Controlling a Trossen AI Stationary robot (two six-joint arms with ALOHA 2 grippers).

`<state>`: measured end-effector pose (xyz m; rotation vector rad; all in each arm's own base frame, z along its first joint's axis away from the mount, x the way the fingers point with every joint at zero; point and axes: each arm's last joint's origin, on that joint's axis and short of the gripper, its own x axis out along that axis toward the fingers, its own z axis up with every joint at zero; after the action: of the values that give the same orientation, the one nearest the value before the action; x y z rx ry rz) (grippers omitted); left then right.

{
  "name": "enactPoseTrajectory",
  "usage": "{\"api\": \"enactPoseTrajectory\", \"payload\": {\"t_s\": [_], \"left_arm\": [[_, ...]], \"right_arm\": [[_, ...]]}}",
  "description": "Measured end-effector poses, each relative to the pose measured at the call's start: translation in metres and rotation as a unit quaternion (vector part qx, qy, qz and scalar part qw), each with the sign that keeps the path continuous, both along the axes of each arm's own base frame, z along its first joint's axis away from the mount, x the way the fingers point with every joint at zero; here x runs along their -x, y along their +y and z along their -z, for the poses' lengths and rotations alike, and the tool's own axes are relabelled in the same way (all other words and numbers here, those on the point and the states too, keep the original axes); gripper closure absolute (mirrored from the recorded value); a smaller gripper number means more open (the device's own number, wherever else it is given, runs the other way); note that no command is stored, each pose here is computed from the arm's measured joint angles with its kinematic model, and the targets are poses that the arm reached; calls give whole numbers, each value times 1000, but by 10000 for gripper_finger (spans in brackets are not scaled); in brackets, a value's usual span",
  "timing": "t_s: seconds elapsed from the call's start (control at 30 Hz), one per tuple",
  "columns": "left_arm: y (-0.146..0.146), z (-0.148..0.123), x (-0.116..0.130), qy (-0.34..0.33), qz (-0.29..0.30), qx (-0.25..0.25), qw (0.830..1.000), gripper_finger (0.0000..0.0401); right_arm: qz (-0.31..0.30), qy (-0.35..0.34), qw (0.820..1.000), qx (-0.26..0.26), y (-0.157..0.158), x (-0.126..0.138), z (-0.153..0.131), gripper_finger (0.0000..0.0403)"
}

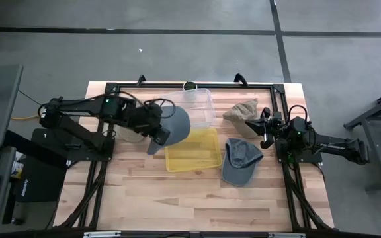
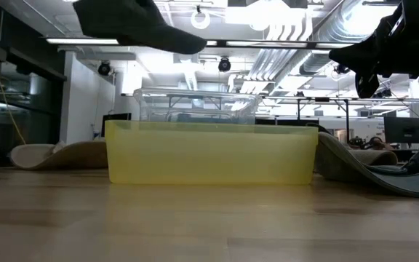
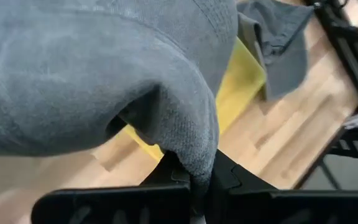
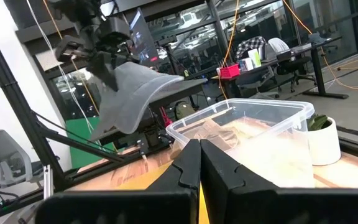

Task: Pick & Place hat
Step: Put the bottom gray cap into the transparent bin

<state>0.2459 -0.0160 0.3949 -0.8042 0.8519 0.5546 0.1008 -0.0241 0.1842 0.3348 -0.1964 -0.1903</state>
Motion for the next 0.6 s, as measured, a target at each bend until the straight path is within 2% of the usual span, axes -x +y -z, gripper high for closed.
{"api": "enactPoseTrajectory", "payload": {"t_s": [0.33, 0.6], "left_arm": [[30, -2, 3, 25, 39, -65, 997, 401], [57, 9, -11, 39, 78, -38, 995, 401]], "right_arm": [[0, 0, 1000, 0, 0, 0, 0, 402], [0, 0, 1000, 0, 0, 0, 0, 402]]}}
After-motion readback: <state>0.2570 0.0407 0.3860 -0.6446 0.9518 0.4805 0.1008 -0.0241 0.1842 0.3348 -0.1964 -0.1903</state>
